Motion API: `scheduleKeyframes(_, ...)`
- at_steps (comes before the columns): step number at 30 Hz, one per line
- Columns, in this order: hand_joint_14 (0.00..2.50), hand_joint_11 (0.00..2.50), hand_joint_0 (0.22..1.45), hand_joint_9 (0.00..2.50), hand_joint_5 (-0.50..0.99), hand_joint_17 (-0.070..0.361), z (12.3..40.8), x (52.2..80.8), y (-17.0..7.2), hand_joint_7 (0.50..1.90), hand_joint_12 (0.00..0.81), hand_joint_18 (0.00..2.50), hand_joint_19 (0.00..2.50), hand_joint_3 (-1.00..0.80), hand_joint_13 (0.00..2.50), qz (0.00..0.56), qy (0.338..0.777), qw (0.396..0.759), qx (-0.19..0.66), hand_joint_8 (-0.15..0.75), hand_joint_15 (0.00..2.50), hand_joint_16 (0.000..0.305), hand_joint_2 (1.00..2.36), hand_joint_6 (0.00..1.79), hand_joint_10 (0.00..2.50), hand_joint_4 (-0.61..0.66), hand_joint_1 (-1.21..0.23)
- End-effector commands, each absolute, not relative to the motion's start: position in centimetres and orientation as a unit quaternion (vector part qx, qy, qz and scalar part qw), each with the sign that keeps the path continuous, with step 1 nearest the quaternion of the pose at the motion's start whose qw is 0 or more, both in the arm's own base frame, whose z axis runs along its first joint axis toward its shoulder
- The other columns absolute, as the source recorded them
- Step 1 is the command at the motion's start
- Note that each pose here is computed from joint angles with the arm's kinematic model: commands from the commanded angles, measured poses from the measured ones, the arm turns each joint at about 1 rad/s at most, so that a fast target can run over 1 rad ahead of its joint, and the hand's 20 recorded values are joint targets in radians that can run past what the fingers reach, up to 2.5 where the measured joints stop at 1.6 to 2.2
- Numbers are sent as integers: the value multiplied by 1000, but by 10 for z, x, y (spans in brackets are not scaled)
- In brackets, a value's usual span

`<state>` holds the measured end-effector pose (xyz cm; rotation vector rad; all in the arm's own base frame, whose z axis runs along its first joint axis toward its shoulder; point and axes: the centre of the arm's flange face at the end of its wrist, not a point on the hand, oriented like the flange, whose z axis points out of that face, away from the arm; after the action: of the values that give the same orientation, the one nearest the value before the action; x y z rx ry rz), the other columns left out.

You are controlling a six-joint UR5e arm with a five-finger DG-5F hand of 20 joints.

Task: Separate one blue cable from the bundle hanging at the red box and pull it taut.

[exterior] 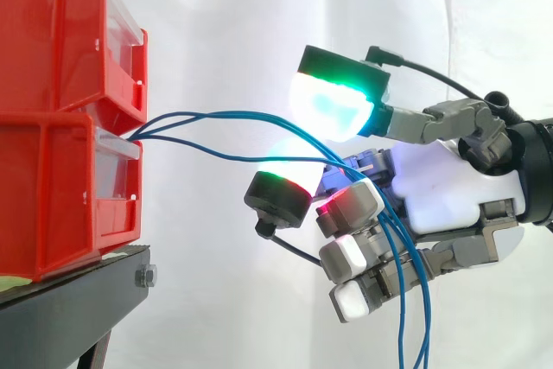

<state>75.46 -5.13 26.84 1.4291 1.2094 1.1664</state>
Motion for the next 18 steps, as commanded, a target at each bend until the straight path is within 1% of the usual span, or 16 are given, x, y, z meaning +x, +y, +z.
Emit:
scheduleKeyframes(1, 24, 1182, 670, 1129, -208, 123, 268, 755, -51, 946, 365, 712, 601, -443, 957, 472, 489, 451, 578, 327, 724, 55, 1004, 940, 15, 57, -783)
scheduleKeyframes(2, 24, 1181, 671, 1122, -208, 123, 268, 755, -51, 950, 365, 713, 599, -439, 957, 472, 489, 451, 578, 320, 724, 55, 1004, 939, 15, 51, -784)
scheduleKeyframes(4, 23, 1168, 722, 1096, -215, 123, 269, 755, -51, 999, 363, 718, 581, -401, 959, 473, 489, 451, 578, 312, 716, 55, 1007, 948, 14, 28, -824)
scheduleKeyframes(5, 24, 1168, 722, 1095, -216, 122, 268, 755, -51, 998, 362, 719, 581, -402, 959, 472, 489, 451, 578, 312, 716, 54, 1008, 950, 14, 28, -824)
scheduleKeyframes(6, 24, 1172, 748, 1089, -218, 121, 268, 755, -51, 982, 358, 724, 569, -404, 955, 472, 489, 451, 578, 313, 718, 54, 1007, 955, 14, -3, -833)
scheduleKeyframes(9, 23, 1171, 775, 1084, -220, 120, 270, 755, -51, 985, 354, 719, 567, -424, 951, 474, 488, 452, 577, 309, 712, 53, 1007, 958, 15, -16, -846)
scheduleKeyframes(13, 24, 1173, 805, 1084, -219, 118, 269, 755, -51, 967, 352, 712, 569, -485, 946, 473, 489, 451, 578, 300, 718, 52, 1000, 961, 15, -52, -848)
scheduleKeyframes(15, 23, 1178, 810, 1085, -218, 118, 269, 755, -51, 959, 350, 712, 564, -500, 945, 473, 488, 452, 577, 297, 719, 52, 1000, 961, 15, -56, -844)
scheduleKeyframes(18, 23, 1180, 769, 1107, -209, 117, 268, 755, -50, 961, 347, 738, 540, -500, 949, 473, 490, 450, 577, 297, 710, 52, 1000, 954, 15, -40, -862)
